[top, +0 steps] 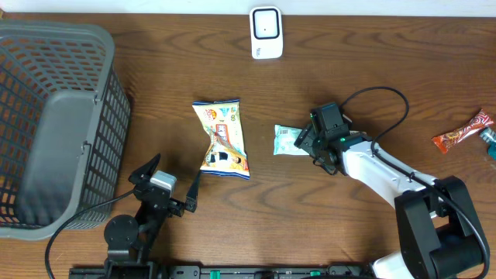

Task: Scan the item barcode

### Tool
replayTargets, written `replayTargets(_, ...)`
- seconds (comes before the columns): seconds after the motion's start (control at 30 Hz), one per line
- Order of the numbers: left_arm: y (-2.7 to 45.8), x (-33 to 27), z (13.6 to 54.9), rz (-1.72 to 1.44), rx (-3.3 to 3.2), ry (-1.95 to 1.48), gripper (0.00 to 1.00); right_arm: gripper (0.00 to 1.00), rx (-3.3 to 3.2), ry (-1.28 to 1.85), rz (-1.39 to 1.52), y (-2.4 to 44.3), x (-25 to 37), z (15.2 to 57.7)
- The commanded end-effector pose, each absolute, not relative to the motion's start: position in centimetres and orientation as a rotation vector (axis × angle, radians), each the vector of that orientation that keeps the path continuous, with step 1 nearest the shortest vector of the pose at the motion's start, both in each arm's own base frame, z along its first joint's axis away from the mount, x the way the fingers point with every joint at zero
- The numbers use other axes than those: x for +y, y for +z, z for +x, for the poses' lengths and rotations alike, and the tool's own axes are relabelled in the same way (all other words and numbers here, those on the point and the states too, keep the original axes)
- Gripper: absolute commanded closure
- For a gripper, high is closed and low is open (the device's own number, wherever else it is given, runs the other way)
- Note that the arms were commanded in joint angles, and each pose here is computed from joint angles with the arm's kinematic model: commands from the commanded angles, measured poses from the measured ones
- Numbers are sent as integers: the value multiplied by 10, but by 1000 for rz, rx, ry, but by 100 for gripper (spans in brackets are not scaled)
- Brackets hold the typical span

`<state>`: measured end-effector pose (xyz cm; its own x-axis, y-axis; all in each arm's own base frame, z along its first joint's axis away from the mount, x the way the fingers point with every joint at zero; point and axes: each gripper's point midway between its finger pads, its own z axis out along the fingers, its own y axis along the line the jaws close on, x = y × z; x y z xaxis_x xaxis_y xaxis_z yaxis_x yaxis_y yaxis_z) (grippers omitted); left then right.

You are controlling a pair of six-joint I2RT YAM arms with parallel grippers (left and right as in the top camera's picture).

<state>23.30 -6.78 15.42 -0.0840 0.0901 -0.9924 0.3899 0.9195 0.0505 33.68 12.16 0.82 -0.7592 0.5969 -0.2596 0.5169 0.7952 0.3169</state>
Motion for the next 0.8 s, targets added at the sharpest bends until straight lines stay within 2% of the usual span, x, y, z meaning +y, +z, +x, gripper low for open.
replayTargets(0.0, 137, -70, 232, 380, 1689, -281, 2, 25, 2637, 246, 942, -9, 105, 324)
replayTargets(0.07, 137, -70, 232, 380, 1689, -281, 2, 30, 2626, 259, 938, -11, 106, 325)
replayTargets(0.1, 137, -70, 232, 380, 1689, -281, 2, 40, 2619, 266, 936, -12, 106, 326)
replayTargets(0.27, 137, -70, 232, 380, 1689, -281, 2, 47, 2620, 295, 931, -24, 109, 326)
replayTargets(0.37, 137, -70, 232, 380, 1689, -281, 2, 60, 2638, 313, 898, -29, 113, 327)
replayTargets(0.43, 137, -70, 232, 380, 1689, -281, 2, 82, 2653, 336, 843, -30, 117, 329)
replayTargets(0.5, 137, -70, 232, 380, 1689, -281, 2, 99, 2657, 341, 807, -29, 117, 331)
replayTargets(0.63, 137, -70, 232, 380, 1689, -281, 2, 99, 2667, 394, 736, -25, 122, 335)
replayTargets(0.77, 137, -70, 232, 380, 1689, -281, 2, 99, 2641, 505, 543, 5, 129, 345)
